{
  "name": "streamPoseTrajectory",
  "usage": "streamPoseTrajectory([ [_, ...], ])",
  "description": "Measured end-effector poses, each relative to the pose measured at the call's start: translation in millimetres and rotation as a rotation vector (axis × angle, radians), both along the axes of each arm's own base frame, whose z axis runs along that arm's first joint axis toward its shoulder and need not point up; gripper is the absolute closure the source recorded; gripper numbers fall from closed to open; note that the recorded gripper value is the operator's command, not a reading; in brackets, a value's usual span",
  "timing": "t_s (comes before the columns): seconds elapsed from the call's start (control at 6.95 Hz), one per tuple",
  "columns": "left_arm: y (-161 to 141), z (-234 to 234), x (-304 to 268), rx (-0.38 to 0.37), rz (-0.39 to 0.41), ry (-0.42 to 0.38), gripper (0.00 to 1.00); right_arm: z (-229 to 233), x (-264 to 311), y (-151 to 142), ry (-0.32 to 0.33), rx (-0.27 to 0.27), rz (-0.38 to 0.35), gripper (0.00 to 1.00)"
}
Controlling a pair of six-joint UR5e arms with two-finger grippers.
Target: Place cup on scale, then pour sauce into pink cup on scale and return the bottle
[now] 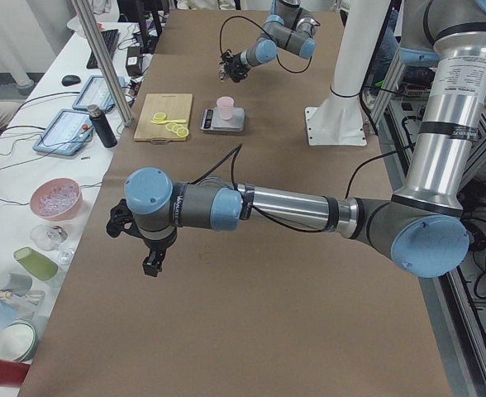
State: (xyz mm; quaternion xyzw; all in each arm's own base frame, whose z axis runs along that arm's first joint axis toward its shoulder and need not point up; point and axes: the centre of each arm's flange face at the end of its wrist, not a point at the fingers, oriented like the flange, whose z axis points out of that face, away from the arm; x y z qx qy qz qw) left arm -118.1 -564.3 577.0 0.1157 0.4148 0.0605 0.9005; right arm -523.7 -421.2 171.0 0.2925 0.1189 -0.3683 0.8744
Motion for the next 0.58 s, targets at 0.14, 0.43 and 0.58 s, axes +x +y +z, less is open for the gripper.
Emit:
streamPoseTrajectory([
  [0.14,0.8,2.3,0.1,-0.005,0.0,0.001,0.02,2.5,0.8,-1.3,0.031,0.007,0.003,1.0],
  [0.43,1.4,5.5,0.2,-0.012,-0.001,0.003,0.02,9.5,2.5,-1.0,0.085,0.016,0.006,1.0],
  [0.58,1.4,7.6,0.2,-0.016,-0.001,0.003,0.02,13.2,0.4,2.4,0.103,0.021,0.001,1.0],
])
